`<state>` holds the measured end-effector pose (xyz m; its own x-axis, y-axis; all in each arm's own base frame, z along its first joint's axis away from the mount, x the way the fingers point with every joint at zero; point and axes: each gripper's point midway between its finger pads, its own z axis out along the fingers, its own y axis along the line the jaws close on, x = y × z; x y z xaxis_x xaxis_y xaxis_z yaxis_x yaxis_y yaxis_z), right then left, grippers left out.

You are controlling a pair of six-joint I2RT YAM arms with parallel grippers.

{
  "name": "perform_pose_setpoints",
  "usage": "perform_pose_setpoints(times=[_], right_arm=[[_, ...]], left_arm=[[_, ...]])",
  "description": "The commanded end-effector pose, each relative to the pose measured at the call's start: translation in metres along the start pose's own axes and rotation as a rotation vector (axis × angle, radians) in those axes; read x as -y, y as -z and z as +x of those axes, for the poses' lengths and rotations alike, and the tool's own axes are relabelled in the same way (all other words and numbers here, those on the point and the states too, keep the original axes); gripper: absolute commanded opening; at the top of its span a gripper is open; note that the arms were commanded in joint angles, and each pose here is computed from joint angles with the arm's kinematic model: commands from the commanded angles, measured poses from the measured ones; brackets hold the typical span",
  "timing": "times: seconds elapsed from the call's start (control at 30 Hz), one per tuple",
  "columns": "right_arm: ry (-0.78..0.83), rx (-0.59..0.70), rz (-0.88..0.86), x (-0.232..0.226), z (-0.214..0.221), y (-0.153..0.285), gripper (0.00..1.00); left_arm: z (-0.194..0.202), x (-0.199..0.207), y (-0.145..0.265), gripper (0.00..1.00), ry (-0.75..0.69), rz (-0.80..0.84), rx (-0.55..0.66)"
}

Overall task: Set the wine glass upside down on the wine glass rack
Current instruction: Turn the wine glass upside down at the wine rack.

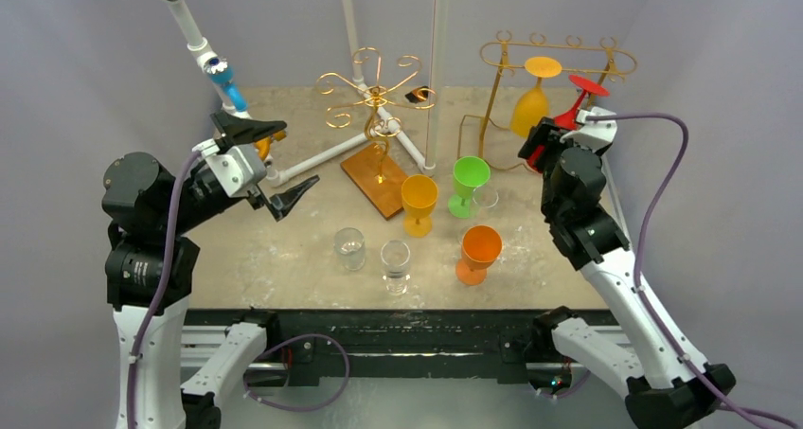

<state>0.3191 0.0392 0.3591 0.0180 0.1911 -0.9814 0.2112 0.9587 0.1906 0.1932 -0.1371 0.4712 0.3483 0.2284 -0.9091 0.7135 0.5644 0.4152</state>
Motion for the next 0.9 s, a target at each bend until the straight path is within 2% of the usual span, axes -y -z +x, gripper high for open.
perform_pose_setpoints(times=[0.0, 0.1, 0.27, 0.87], right_arm=[[-0.037, 0.075, 0.211, 0.048, 0.006, -0.022, 0.03], [-0.039, 0.077, 0.331, 0.073, 0.023, -0.038, 0.00], [-0.013, 0.084, 0.429, 0.095, 0.039, -0.058, 0.00], [0.069, 0.177, 0.529, 0.113, 0.031, -0.097, 0.00]], left_arm=[[0.004, -0.004, -0.002, 1.00, 0.043, -0.022, 0.000], [0.011, -0.002, -0.004, 1.00, 0.052, -0.009, -0.015], [0.013, -0.001, -0.005, 1.00, 0.027, 0.000, -0.013], [0.032, -0.008, -0.022, 1.00, 0.057, 0.040, -0.036]])
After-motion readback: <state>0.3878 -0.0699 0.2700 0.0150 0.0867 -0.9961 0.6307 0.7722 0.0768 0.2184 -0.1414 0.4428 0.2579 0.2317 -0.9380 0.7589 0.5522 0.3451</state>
